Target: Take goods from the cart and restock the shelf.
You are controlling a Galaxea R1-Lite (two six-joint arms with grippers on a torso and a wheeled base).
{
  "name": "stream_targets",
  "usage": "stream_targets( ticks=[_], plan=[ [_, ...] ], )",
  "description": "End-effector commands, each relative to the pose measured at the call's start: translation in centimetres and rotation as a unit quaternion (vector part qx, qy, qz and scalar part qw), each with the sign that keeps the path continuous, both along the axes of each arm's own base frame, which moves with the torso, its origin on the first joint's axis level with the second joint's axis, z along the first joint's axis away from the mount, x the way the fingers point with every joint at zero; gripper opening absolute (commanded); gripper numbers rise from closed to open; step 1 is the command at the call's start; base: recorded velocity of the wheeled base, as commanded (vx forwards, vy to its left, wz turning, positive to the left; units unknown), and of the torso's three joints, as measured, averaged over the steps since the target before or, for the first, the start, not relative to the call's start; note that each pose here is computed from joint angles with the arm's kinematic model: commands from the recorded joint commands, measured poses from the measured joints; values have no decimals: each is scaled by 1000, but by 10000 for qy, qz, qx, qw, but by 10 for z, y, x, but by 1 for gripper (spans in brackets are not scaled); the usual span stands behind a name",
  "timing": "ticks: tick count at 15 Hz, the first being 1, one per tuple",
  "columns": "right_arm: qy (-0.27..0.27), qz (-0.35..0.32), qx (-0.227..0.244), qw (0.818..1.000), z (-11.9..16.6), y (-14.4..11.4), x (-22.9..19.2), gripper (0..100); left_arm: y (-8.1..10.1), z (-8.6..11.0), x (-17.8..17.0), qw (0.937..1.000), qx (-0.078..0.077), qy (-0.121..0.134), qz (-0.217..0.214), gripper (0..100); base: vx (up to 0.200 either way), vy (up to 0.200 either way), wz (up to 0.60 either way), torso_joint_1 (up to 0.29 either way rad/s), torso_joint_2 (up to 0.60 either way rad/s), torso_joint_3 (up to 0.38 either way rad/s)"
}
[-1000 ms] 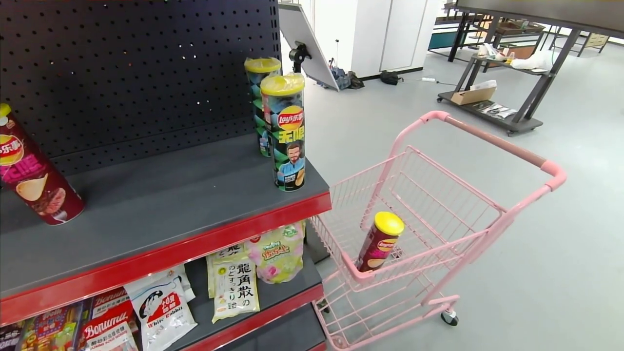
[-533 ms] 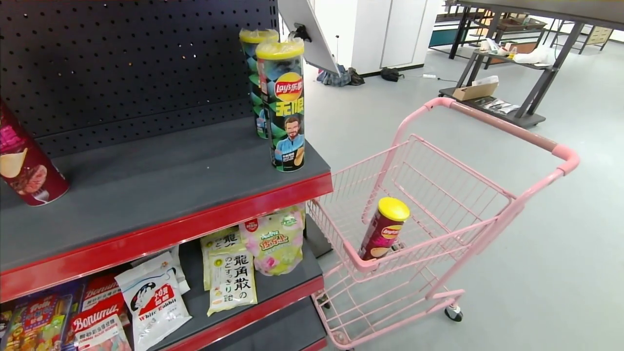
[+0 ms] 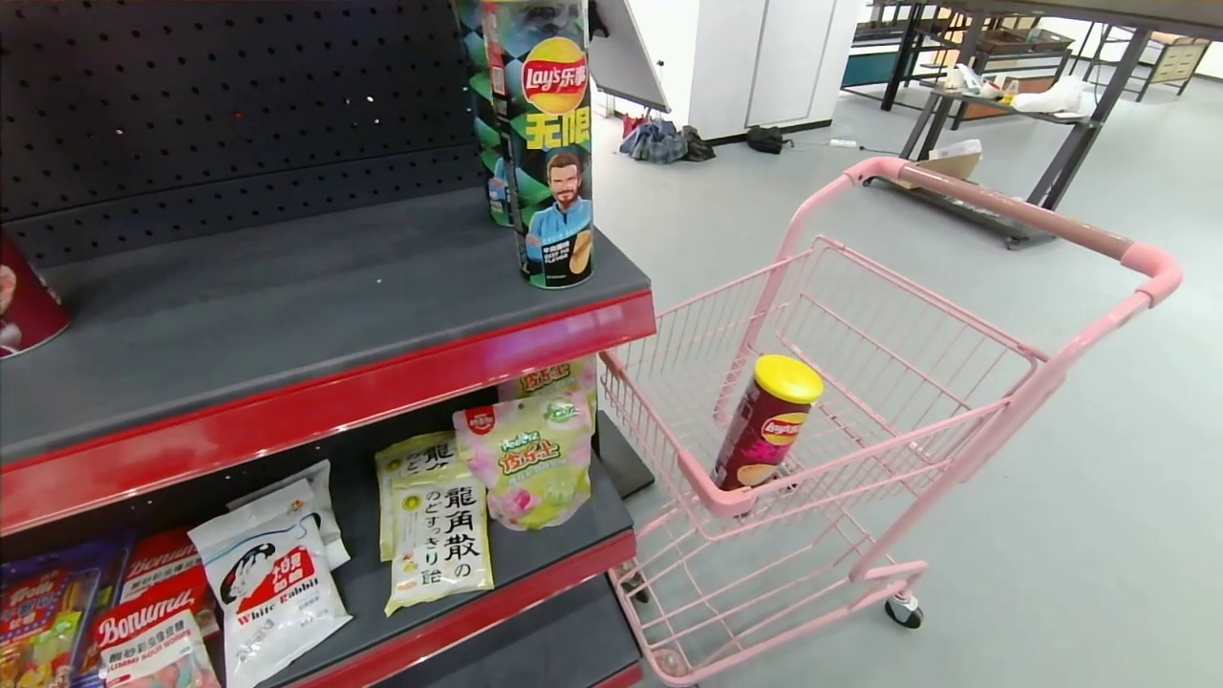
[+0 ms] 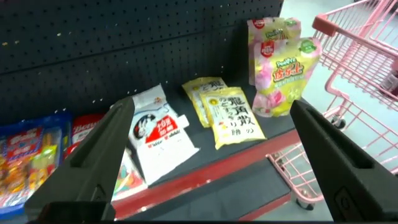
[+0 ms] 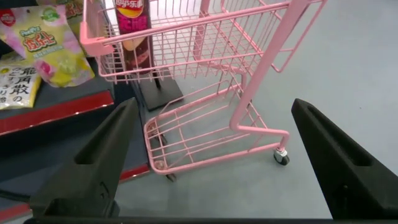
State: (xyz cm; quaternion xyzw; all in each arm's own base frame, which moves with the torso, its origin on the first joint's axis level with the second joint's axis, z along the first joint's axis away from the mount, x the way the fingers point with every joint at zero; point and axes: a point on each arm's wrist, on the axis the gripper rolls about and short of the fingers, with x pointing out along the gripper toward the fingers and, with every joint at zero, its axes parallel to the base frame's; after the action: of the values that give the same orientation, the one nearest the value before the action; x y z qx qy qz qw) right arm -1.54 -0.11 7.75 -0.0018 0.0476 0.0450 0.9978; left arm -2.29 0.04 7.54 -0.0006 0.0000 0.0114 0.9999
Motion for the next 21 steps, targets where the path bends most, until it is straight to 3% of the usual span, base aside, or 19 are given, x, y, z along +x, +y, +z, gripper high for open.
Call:
stream_targets(
  ticks=[1,7,8,9,10,11,13,15,21],
  plan=[
    [7,1,0,10000,0,0,0,100,0,0,0,10000,-1,8,9,100,200,0,0,-12,124,80],
    [-29,160,-45,9999,0,1,0,100,0,0,0,10000,-1,8,1,100,0,0,0,-1,11,6],
    [-311,449,-1,9985,24,1,-1,100,0,0,0,10000,-1,0,1,100,0,0,0,0,0,0],
    [-279,480,230,9982,95,3,17,100,0,0,0,10000,-1,0,9,100,0,0,0,0,0,0],
    [-253,609,479,9967,136,6,35,100,0,0,0,10000,-1,0,9,100,0,0,0,0,0,0],
    [-74,1002,441,9940,153,10,54,100,0,0,0,10000,-1,0,1,100,0,0,0,0,0,0],
    [332,1605,446,9855,156,20,78,100,0,0,0,10000,-1,0,9,100,0,0,0,0,0,0],
    [1090,1566,962,9769,142,33,127,100,0,0,0,10000,-1,8,9,100,0,0,0,0,0,0],
    [2047,1890,933,9559,73,66,195,100,0,0,0,10000,-1,0,9,100,0,0,0,0,0,0]
  ],
)
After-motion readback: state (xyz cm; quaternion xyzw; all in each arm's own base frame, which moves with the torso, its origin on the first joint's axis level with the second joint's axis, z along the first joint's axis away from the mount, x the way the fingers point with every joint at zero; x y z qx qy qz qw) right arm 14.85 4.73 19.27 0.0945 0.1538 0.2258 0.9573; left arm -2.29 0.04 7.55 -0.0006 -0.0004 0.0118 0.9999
